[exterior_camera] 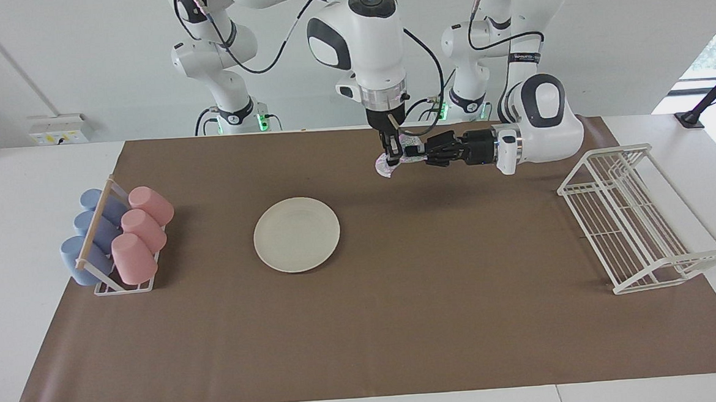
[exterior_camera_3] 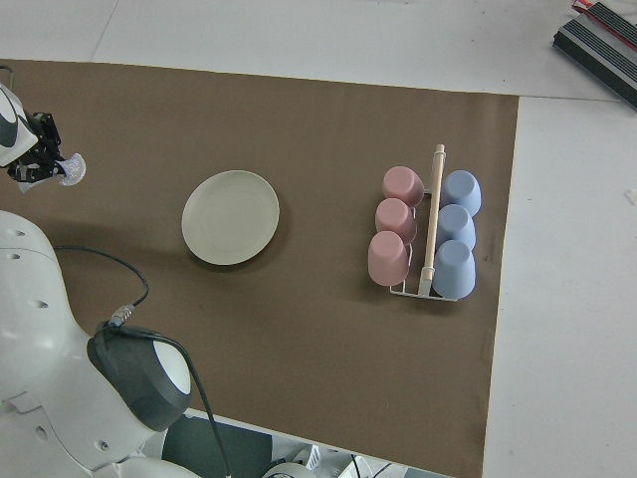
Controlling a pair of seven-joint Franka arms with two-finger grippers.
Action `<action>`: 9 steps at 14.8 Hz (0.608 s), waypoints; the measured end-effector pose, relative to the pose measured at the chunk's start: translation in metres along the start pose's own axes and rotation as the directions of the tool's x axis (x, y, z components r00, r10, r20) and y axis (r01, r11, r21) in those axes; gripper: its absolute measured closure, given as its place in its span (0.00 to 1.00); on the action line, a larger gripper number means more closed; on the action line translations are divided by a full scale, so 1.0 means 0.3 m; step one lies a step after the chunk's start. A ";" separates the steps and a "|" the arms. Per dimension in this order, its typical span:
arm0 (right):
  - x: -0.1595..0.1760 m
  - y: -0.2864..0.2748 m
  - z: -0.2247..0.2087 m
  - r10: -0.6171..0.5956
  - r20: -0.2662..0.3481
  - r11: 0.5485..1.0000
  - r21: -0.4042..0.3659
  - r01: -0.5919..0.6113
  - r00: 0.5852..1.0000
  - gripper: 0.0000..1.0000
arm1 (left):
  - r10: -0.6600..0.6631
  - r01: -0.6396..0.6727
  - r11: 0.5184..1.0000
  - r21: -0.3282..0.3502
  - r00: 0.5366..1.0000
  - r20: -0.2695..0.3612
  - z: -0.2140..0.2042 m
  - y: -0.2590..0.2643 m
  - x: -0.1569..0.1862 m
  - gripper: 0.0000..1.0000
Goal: Wipe plate with sponge
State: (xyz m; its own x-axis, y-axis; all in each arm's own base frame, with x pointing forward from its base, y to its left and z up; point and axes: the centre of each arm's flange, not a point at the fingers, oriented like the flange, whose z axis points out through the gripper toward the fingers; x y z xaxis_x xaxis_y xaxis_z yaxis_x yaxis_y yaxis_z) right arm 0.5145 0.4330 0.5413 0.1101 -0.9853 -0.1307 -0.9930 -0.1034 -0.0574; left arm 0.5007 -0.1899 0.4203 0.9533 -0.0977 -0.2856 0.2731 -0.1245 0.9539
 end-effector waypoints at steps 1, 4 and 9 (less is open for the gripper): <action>0.011 -0.007 0.001 0.000 -0.001 1.000 0.000 0.000 1.000 0.89 | 0.001 -0.001 1.000 -0.002 1.000 0.002 -0.001 0.001 -0.001 0.58; 0.057 -0.029 0.016 -0.023 -0.010 1.000 -0.007 0.023 1.000 0.89 | 0.002 -0.002 1.000 -0.005 1.000 0.006 -0.004 0.002 -0.002 0.23; 0.371 -0.090 0.181 -0.159 -0.048 0.987 -0.018 0.159 0.986 0.89 | 0.003 -0.003 1.000 -0.007 1.000 0.002 -0.012 0.003 -0.001 0.00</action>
State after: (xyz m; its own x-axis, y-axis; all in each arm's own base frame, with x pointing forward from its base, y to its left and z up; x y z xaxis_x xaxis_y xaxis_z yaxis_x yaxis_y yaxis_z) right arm 0.5559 0.3337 0.4746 0.2646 -0.9616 -0.0723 -0.9636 -0.2607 -0.0598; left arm 0.5013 -0.1865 0.4217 0.9540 -0.1001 -0.2826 0.2707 -0.1175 0.9555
